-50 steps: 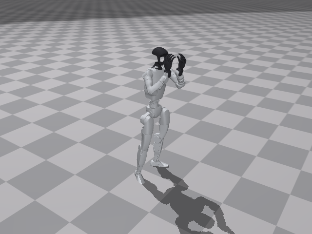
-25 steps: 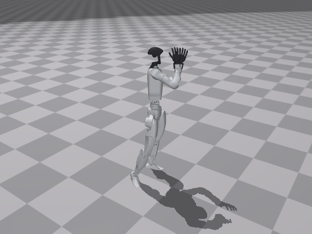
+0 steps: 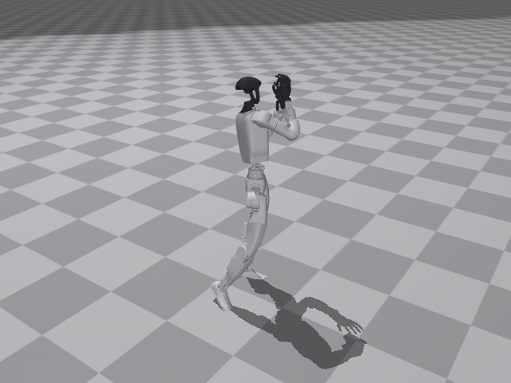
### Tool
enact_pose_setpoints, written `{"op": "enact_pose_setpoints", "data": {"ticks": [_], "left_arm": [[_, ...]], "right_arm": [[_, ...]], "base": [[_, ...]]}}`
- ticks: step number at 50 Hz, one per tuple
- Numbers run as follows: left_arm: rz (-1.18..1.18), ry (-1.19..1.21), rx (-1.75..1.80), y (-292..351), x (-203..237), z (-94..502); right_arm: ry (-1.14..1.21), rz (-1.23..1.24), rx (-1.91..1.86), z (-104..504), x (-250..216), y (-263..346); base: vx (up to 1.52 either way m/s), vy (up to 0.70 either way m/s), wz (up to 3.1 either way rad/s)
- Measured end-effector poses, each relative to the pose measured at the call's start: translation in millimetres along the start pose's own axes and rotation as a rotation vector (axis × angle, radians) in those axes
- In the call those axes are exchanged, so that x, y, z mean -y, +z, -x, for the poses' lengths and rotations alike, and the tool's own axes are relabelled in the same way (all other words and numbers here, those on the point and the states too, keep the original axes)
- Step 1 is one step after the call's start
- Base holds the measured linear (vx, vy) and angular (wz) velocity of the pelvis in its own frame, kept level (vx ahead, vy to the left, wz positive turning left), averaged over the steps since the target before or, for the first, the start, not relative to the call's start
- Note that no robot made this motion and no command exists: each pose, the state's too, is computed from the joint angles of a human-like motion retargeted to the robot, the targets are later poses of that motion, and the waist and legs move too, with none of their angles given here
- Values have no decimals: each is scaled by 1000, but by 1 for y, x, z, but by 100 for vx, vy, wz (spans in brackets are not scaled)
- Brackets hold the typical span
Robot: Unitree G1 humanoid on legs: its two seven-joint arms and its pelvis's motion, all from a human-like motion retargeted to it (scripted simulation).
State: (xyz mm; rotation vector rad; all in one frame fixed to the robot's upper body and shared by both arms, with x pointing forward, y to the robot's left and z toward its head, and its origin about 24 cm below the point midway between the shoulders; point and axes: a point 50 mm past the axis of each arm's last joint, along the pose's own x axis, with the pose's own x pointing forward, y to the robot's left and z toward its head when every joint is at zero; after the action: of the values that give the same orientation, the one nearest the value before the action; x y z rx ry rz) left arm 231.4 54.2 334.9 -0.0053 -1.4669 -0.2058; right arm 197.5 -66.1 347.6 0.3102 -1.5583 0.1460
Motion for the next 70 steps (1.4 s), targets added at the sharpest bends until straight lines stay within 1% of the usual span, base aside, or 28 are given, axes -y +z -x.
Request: {"op": "enact_pose_setpoints", "data": {"ticks": [2, 4, 7, 10, 12, 14, 17, 21, 22, 25, 29, 31, 34, 37, 40, 43, 44, 47, 49, 52, 54, 57, 59, 62, 64, 67, 69, 70], "left_arm": [[-67, 75, 13, -2, -10, -3], [-47, 86, -9, -5, -8, -5], [57, -65, -57, -6, 8, -4], [35, -119, -61, -8, 7, -4], [0, -93, -56, -10, 0, -5], [-35, 4, -49, -11, -9, -7], [-71, 118, -50, -14, -18, -12], [34, -40, -94, -17, 8, -12], [62, -56, -100, -17, 12, -11], [9, -60, -79, -18, 7, -14], [-103, 115, -42, -18, -15, -23], [-100, 130, -51, -20, -10, -26], [-34, -40, -92, -24, 16, -27], [8, -128, -111, -23, 24, -25], [-185, 93, 40, -9, 2, -32], [-228, 185, 109, 3, -4, -33], [-223, 167, 112, 4, -2, -32], [-97, -36, 24, -3, 22, -27], [-25, -103, -16, -6, 34, -22], [-133, -30, 100, 5, 24, -26], [-206, 101, 159, 11, 10, -28], [-185, 247, 147, 12, 3, -30], [-96, 190, 95, 8, 16, -29], [110, 33, 1, 4, 41, -26], [155, 19, 11, 7, 44, -25], [-7, 37, 107, 11, 33, -29], [-75, 168, 147, 12, 20, -33], [-52, 196, 137, 12, 21, -35]], "right_arm": [[-125, -10, 21, -3, 10, 3], [-130, -44, -11, -5, 6, 0], [109, -64, -81, -7, -24, -12], [174, -36, -68, -10, -31, -13], [141, 16, -55, -13, -20, -15], [39, 82, -40, -16, -1, -18], [-72, 87, -60, -20, 11, -23], [192, 35, -113, -15, -29, -31], [200, 15, -116, -13, -34, -31], [136, 29, -111, -16, -26, -33], [-49, 80, -126, -22, 3, -39], [-63, 97, -151, -21, 3, -45], [122, 38, -220, -15, -23, -53], [85, -22, -269, -8, -27, -56], [-58, 68, -194, -12, -1, -50], [-139, 103, -165, -14, 18, -45], [-141, 102, -165, -13, 19, -44], [23, -2, -173, -13, -4, -35], [79, -81, -174, -10, -15, -28], [68, -29, -143, -8, -3, -24], [11, 34, -129, -7, 12, -24], [-107, 94, -119, -8, 25, -26], [-50, 103, -116, -10, 16, -26], [140, 39, -122, -9, -10, -22], [171, 74, -111, -8, -8, -20], [259, 112, -105, -7, -3, -20], [142, 176, -65, -13, 11, -19], [114, 191, -61, -14, 14, -20]], "base": [[-2, 1, 37], [-3, 1, 38], [-4, 0, 35], [-5, -1, 33], [-6, -1, 27], [-6, -1, 16], [-6, -2, -4], [-7, -4, -32], [-7, -5, -54], [-8, -7, -73], [-9, -9, -105], [-10, -12, -127], [-10, -13, -138], [-10, -15, -140], [-9, -16, -138], [-7, -16, -135], [-6, -16, -137], [-5, -16, -140], [-3, -15, -138], [-2, -15, -146], [-2, -19, -156], [-3, -27, -162], [-3, -30, -154], [-2, -29, -138], [-2, -27, -121], [-1, -20, -105], [0, -15, -82], [0, -13, -67]]}}
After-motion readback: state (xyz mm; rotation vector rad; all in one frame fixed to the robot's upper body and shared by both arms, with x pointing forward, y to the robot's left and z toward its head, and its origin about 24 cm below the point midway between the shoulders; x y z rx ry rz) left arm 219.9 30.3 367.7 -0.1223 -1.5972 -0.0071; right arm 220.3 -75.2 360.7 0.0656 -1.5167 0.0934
